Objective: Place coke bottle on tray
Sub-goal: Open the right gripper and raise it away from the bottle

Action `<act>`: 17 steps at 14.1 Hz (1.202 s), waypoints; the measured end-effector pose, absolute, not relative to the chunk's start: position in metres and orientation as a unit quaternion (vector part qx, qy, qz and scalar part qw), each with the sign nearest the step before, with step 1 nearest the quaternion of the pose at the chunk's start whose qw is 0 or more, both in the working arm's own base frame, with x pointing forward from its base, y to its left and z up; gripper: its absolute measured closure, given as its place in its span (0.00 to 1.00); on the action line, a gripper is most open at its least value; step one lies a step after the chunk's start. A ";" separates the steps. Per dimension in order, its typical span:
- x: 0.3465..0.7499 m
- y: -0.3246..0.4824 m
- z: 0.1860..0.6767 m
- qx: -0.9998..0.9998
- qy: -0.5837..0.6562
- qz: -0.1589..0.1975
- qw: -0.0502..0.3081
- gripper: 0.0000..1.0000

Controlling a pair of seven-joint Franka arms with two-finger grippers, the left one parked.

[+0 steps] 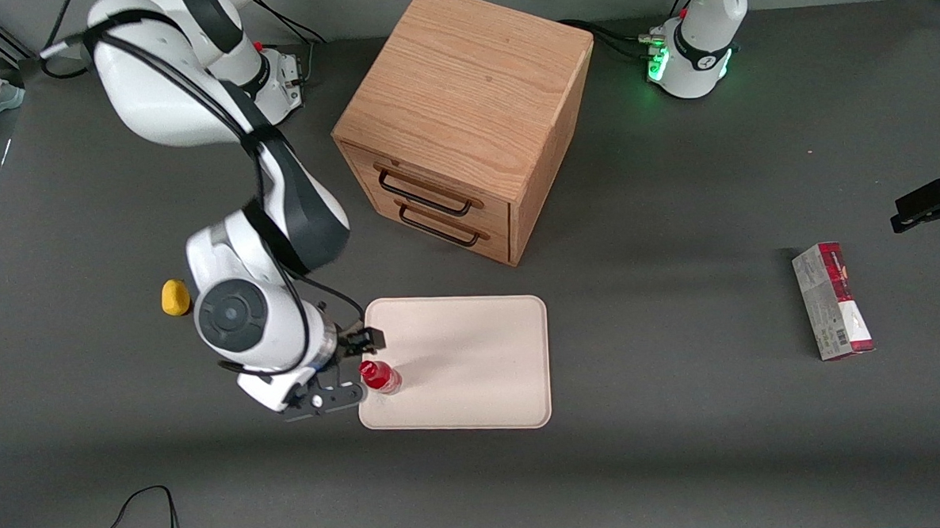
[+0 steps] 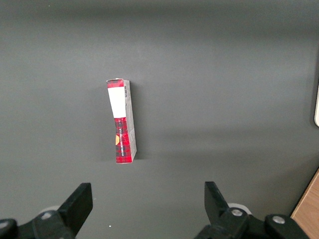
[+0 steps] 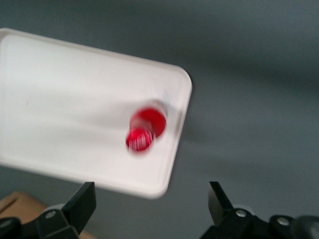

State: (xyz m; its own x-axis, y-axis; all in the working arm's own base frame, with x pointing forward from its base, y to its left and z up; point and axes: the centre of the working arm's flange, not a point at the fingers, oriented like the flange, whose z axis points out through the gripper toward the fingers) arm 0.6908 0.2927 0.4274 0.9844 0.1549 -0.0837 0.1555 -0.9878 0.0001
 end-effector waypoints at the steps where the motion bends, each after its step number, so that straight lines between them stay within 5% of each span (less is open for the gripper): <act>1: 0.678 0.287 0.456 0.996 0.077 -0.054 0.011 0.00; 5: 0.631 0.252 0.553 0.996 0.061 -0.060 0.036 0.00; 9: 0.595 0.196 0.593 0.997 0.025 -0.047 0.052 0.00; 17: 0.556 0.022 0.619 1.000 -0.019 -0.003 -0.001 0.00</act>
